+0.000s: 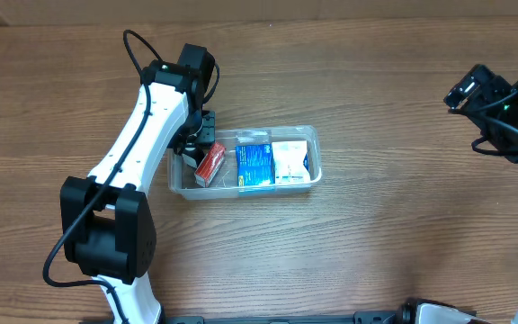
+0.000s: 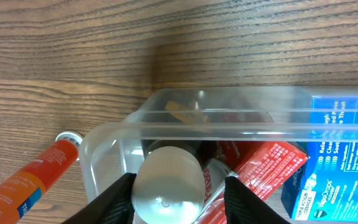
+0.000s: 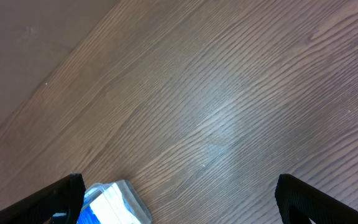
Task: Pack container
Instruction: 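Lower the dark bottle into the container's left end and release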
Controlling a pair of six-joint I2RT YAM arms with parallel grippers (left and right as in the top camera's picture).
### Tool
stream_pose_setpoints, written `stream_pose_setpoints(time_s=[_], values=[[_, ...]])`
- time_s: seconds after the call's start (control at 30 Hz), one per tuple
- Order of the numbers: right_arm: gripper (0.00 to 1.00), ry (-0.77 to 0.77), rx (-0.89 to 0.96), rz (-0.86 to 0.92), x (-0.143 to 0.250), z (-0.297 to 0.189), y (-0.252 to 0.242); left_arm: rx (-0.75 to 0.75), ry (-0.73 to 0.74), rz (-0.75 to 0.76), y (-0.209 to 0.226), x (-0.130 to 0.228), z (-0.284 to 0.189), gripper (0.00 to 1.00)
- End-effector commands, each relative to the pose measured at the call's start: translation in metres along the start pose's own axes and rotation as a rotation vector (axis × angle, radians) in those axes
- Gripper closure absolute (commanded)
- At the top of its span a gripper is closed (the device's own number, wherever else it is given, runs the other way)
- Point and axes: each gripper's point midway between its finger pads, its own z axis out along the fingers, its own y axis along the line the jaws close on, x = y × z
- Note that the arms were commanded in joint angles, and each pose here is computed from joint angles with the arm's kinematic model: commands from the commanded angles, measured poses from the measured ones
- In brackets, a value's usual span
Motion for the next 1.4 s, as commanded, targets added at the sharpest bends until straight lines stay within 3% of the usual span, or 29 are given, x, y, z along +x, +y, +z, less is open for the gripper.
stream_pose_setpoints(time_s=[0.0,0.2,0.27,0.47,0.67,0.97,1.2,1.37], values=[[0.0,-0.016,-0.013,0.007,-0.004,-0.004,0.002,0.004,-0.008,-0.013,0.003,-0.003,-0.01,0.56],[0.0,-0.016,-0.013,0.008,-0.004,-0.004,0.002,0.047,-0.047,-0.014,0.001,-0.004,-0.069,0.56],[0.0,-0.016,-0.013,0.007,-0.004,-0.004,0.002,0.059,-0.024,-0.005,-0.002,0.005,-0.073,0.55],[0.0,-0.016,-0.013,0.007,-0.004,-0.004,0.002,0.017,0.067,0.104,-0.024,0.039,-0.071,0.66],[0.0,-0.017,-0.012,0.007,-0.004,-0.004,0.002,-0.111,0.131,0.155,-0.011,0.057,-0.044,0.79],[0.0,-0.017,-0.012,0.007,-0.004,-0.004,0.002,-0.196,0.039,0.21,0.0,0.037,-0.008,0.82],[0.0,-0.016,-0.012,0.008,-0.004,-0.004,0.002,-0.205,0.064,0.237,0.002,0.047,0.015,0.83],[0.0,-0.016,-0.013,0.008,-0.004,-0.004,0.002,-0.092,0.069,0.248,-0.019,0.048,0.018,0.83]])
